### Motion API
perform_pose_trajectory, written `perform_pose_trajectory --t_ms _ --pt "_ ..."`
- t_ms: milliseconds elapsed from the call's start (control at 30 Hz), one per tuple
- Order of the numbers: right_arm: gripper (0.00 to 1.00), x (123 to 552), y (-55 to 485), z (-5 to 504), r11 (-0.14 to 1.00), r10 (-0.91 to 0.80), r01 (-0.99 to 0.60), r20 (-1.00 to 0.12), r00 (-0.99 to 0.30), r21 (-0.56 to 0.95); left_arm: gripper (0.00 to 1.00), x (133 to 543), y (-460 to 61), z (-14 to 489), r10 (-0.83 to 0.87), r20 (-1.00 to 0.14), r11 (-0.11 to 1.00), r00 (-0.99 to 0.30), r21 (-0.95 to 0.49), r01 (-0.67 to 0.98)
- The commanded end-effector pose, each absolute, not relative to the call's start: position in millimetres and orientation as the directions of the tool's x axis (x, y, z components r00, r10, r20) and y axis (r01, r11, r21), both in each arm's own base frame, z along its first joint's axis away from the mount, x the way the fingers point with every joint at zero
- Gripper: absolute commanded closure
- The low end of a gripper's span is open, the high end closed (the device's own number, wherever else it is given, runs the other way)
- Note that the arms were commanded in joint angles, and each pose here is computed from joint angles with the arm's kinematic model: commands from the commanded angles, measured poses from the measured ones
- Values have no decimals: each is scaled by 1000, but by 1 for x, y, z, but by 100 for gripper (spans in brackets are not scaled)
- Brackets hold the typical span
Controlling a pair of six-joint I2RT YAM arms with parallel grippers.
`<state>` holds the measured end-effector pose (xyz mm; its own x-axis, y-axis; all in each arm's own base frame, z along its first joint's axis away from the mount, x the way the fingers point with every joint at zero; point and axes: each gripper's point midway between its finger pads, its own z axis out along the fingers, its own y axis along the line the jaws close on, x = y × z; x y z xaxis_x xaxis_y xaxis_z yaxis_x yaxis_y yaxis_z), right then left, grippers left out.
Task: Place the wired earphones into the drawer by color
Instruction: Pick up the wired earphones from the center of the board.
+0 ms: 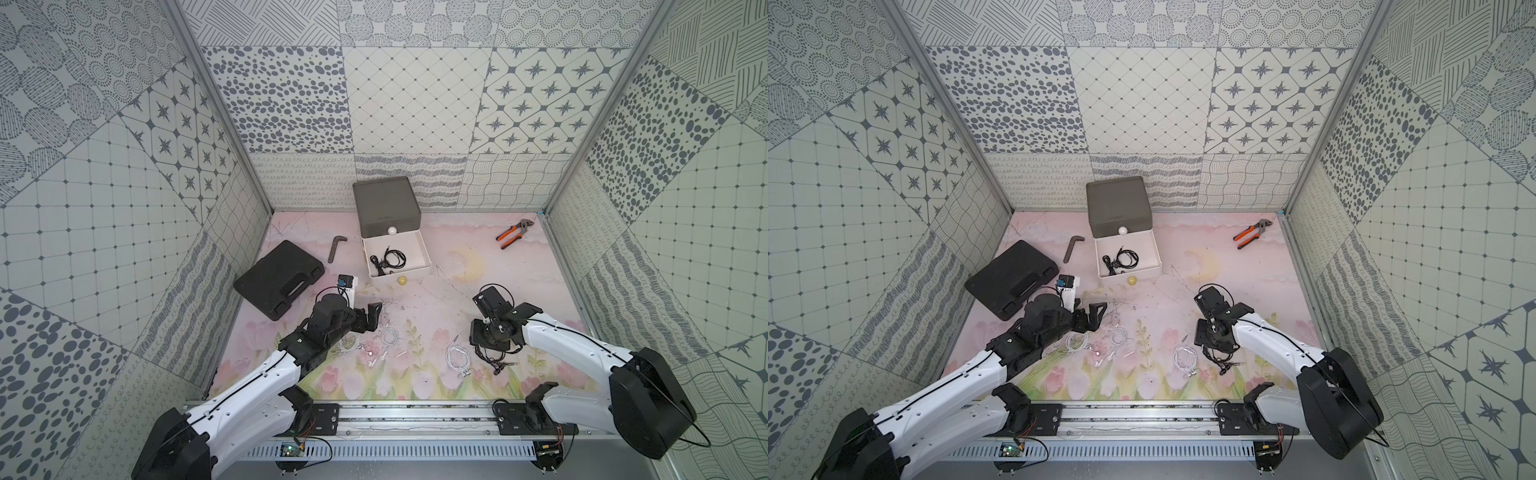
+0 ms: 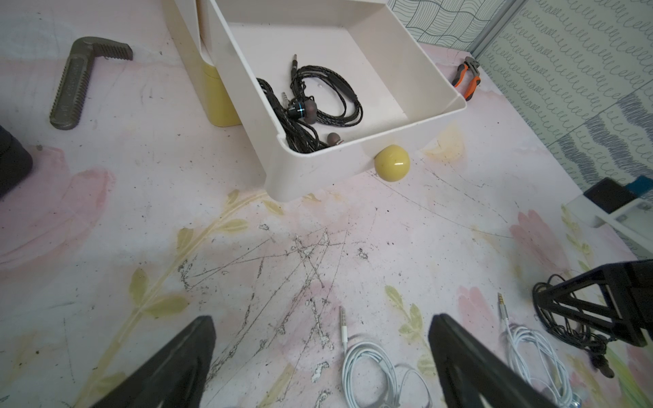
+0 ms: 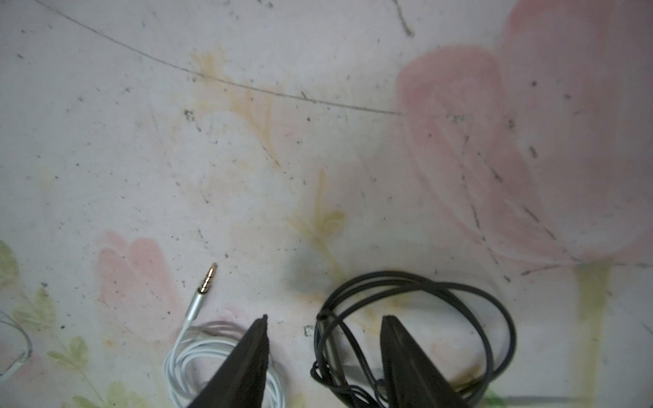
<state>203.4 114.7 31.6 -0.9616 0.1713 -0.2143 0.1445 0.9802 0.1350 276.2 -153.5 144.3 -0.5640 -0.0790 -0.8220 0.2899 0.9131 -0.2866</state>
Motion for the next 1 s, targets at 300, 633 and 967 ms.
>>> perform_pose_trajectory --t_ms 300,633,967 --pt "63 209 121 21 985 143 118 -219 -965 124 1 282 -153 150 -71 -846 915 -528 -266 304" --pt "78 202 119 12 988 132 114 -188 -973 102 1 282 -152 149 -69 -846 917 -528 -263 301" --pt "98 201 118 12 989 125 107 -190 -974 106 1 283 -152 148 -67 -847 919 -527 -258 298"
